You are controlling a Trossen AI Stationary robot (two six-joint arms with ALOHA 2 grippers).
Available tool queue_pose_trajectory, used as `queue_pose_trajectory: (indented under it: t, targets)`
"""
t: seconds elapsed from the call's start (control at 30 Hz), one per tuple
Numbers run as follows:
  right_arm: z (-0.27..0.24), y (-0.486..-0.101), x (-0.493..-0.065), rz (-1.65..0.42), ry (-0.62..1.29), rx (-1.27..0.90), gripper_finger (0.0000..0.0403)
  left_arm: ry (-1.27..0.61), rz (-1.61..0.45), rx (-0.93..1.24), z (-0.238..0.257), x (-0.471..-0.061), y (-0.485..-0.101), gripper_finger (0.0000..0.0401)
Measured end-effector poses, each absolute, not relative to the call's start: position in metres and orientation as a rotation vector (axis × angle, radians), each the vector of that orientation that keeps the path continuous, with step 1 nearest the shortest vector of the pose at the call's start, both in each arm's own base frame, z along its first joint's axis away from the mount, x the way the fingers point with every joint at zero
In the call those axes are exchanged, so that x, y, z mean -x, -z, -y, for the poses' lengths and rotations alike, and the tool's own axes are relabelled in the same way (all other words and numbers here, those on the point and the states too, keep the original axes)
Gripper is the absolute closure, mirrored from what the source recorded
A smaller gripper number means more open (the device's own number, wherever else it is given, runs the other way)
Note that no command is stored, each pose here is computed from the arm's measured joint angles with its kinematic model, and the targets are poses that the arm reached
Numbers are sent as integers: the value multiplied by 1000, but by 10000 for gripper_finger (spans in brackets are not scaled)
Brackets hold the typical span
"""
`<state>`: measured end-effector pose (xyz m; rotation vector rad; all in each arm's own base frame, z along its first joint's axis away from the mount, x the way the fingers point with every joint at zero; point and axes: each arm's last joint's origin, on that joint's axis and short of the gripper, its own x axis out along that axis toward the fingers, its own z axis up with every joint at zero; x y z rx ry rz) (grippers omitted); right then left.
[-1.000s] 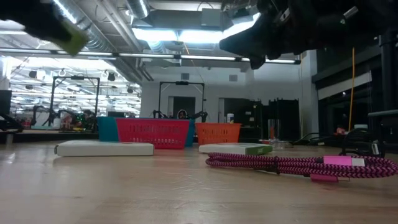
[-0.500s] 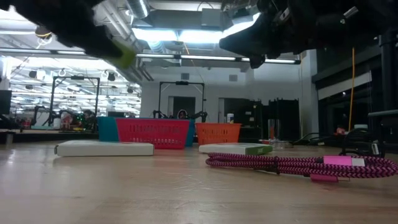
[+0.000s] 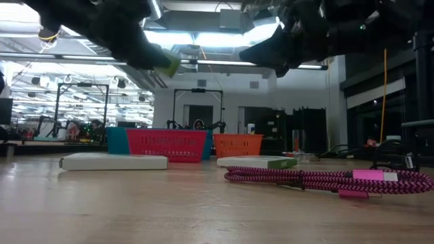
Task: Pick and place items into bin
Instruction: Put the green charger adapter into the orange bin
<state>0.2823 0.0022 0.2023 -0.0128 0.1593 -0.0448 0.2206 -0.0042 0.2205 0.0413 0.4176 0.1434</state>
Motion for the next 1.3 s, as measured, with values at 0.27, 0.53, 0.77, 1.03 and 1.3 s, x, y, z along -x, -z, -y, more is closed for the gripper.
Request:
queue_pose_trajectory:
  t: [0.27, 0.53, 0.77, 1.03, 1.3]
  targets:
    - [7, -228, -259, -185, 79, 14, 395, -196, -439, -62, -41, -251, -227, 257]
    - [15, -231, -249, -233, 107, 33, 395, -201, -607, -97, -89, -305, -244, 257]
    - [23, -226, -247, -292, 141, 28, 395, -223, -708, -98, -117, -336, -261, 257]
    - [33, -225, -245, -310, 183, 20, 395, -232, -840, -74, -141, -361, -266, 257]
    - [34, -224, -245, -319, 182, 19, 395, -210, -888, -102, -145, -367, -266, 257]
